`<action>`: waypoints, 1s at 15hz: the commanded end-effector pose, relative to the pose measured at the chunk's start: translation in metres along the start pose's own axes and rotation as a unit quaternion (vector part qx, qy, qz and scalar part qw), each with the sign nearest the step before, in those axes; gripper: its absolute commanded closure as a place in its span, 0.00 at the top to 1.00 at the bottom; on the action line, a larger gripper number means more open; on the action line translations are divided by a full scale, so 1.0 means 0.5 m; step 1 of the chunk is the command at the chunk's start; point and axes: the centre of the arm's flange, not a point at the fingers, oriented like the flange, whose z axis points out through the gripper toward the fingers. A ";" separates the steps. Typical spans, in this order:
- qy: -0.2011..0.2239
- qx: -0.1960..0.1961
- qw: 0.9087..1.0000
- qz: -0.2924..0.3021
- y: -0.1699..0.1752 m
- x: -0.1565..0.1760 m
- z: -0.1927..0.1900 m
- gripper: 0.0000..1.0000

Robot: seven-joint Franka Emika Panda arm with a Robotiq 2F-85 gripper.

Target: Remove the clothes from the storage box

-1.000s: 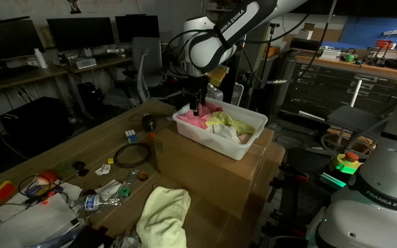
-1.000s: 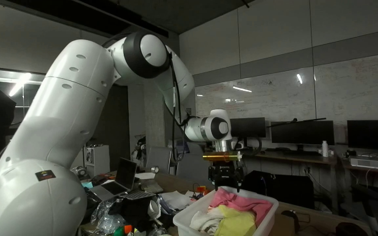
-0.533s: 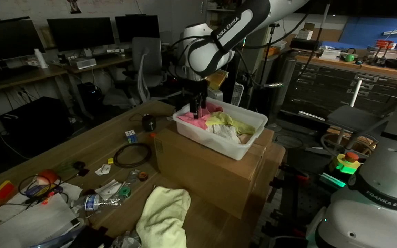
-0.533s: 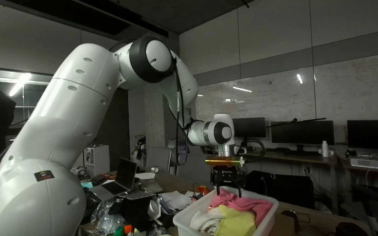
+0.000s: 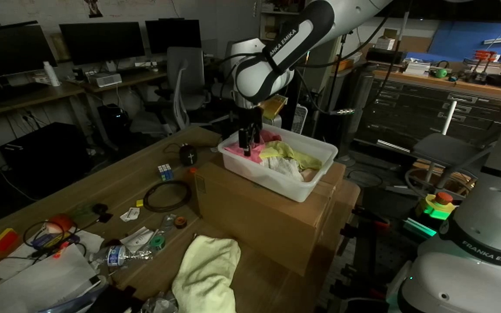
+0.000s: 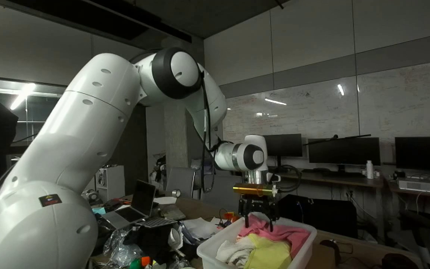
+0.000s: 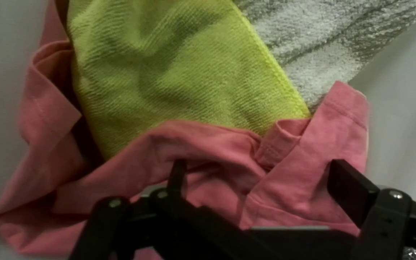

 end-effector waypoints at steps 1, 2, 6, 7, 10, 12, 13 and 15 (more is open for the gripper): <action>0.004 0.007 1.000 0.007 0.007 0.020 0.008 1.00; 0.003 0.007 1.000 0.007 0.007 0.021 0.010 1.00; 0.005 0.005 1.000 0.006 0.005 0.024 0.009 0.73; 0.006 0.004 1.000 0.006 0.004 0.025 0.007 0.66; 0.009 0.008 1.000 0.008 0.004 0.027 0.001 0.42; 0.010 0.011 1.000 0.008 0.003 0.028 -0.001 0.27; 0.010 0.012 1.000 0.009 0.003 0.027 -0.003 0.19; 0.011 0.018 1.000 0.013 0.004 0.026 -0.005 0.05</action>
